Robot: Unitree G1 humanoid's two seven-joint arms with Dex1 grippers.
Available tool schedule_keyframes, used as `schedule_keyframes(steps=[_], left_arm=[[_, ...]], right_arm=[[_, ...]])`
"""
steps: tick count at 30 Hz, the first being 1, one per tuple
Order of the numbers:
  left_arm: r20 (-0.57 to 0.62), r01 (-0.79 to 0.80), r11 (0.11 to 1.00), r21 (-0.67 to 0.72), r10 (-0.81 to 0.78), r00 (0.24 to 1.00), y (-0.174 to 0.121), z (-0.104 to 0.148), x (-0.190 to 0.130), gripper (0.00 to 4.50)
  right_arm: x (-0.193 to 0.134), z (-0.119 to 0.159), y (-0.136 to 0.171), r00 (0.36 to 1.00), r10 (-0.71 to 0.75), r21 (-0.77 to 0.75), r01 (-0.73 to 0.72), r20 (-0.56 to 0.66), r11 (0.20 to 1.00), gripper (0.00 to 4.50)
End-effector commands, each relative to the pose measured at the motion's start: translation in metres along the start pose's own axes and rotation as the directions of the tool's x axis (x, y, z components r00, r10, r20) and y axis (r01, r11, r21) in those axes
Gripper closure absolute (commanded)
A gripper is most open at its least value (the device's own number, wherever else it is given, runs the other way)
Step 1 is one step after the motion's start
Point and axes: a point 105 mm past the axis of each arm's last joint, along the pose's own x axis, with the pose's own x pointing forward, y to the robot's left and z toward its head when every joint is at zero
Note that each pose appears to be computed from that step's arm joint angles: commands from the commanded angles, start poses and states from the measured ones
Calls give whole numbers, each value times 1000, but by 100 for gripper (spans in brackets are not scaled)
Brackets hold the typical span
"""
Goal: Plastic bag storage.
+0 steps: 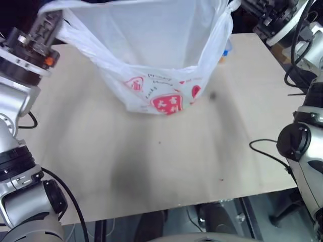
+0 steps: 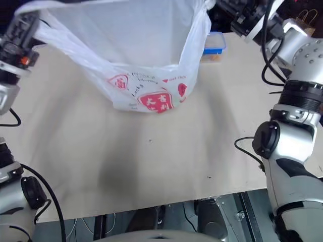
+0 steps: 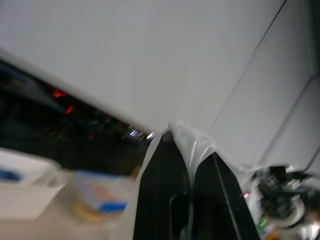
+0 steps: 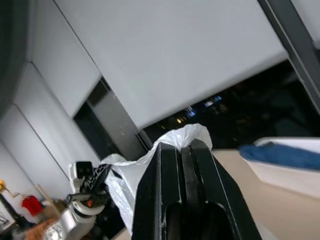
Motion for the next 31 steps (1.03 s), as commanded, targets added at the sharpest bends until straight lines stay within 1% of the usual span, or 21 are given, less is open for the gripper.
schedule_keyframes(steps=[1,3,4,6,7,9,11,12,13,14,16,17,18,19,20,23,27,31], left_arm=[[-125,-13,992,124,29,992,5,-20,-19,286],[-200,-44,981,190,82,976,13,-34,-37,199],[-235,-47,973,227,102,967,15,-40,-47,140],[-264,-59,966,251,127,956,18,-45,-62,49],[-258,-78,967,243,142,956,19,-45,-70,3],[-258,-129,959,251,195,946,25,-44,-88,3],[-280,-165,956,241,232,931,26,-48,-107,3],[-321,-176,957,231,246,915,23,-56,-123,3],[-380,-189,957,222,264,887,19,-69,-139,3],[-419,-197,956,216,273,866,15,-77,-149,3],[-501,-208,956,207,286,817,5,-103,-165,3],[-529,-225,948,226,313,789,1,-117,-170,3],[-543,-250,925,287,372,753,3,-132,-176,3],[-543,-263,905,333,412,732,3,-140,-178,3],[-525,-283,878,385,461,715,7,-147,-180,3],[-499,-288,832,474,523,691,9,-158,-182,3],[-502,-185,832,523,476,722,-4,-171,-176,3],[-523,-130,837,532,445,726,-13,-179,-176,3]], right_arm=[[-23,-7,2,998,-15,-126,7,-63,992,321],[-38,-21,2,991,-23,-143,4,-129,990,230],[-47,-27,2,986,-32,-148,8,-162,989,173],[-61,-35,4,977,-40,-151,8,-212,988,76],[-69,-39,7,971,-30,-136,-3,-237,991,70],[-88,-49,15,956,0,-119,-36,-294,992,70],[-104,-56,19,946,0,-96,-33,-324,995,70],[-118,-63,15,936,-31,-79,4,-350,997,70],[-135,-76,6,911,-108,-96,76,-398,992,70],[-147,-85,0,887,-159,-113,122,-433,986,70],[-168,-104,-14,841,-253,-178,189,-479,966,70],[-175,-114,-20,830,-288,-233,196,-478,952,70],[-184,-130,-24,801,-320,-277,201,-506,940,70],[-189,-141,-26,783,-335,-304,196,-524,932,70],[-192,-150,-28,780,-343,-339,179,-523,924,70],[-195,-161,-31,799,-355,-387,168,-485,907,70],[-200,-175,-34,813,-369,-480,128,-450,868,70],[-204,-180,-32,812,-371,-490,123,-450,863,70]])
